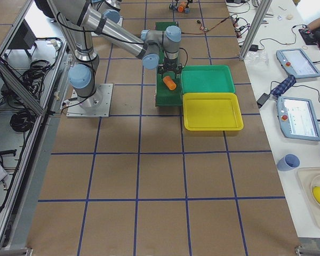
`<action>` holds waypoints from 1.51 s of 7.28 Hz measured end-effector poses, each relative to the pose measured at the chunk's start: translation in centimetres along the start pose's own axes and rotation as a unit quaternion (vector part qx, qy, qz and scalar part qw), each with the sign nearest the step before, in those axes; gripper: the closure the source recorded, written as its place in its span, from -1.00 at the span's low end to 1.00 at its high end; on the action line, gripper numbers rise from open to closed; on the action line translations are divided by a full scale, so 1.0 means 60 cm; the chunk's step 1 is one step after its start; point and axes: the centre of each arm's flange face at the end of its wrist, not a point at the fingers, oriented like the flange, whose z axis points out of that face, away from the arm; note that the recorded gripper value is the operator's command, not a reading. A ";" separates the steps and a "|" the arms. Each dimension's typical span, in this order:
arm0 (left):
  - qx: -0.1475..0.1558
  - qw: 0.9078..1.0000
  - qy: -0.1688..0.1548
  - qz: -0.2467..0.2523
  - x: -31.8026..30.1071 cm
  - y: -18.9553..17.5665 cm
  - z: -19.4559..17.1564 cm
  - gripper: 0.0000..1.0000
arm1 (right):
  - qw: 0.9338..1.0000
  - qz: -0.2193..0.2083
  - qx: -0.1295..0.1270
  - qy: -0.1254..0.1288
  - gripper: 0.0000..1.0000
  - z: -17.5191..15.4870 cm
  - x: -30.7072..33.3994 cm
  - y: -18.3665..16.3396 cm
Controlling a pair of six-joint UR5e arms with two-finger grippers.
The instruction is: Sort buttons by color to trays
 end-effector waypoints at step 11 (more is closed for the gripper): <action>-0.021 1.000 -0.008 -0.021 0.019 0.043 -0.032 -1.00 | 1.000 -0.001 0.000 -0.005 -0.75 0.003 -0.005 -0.012</action>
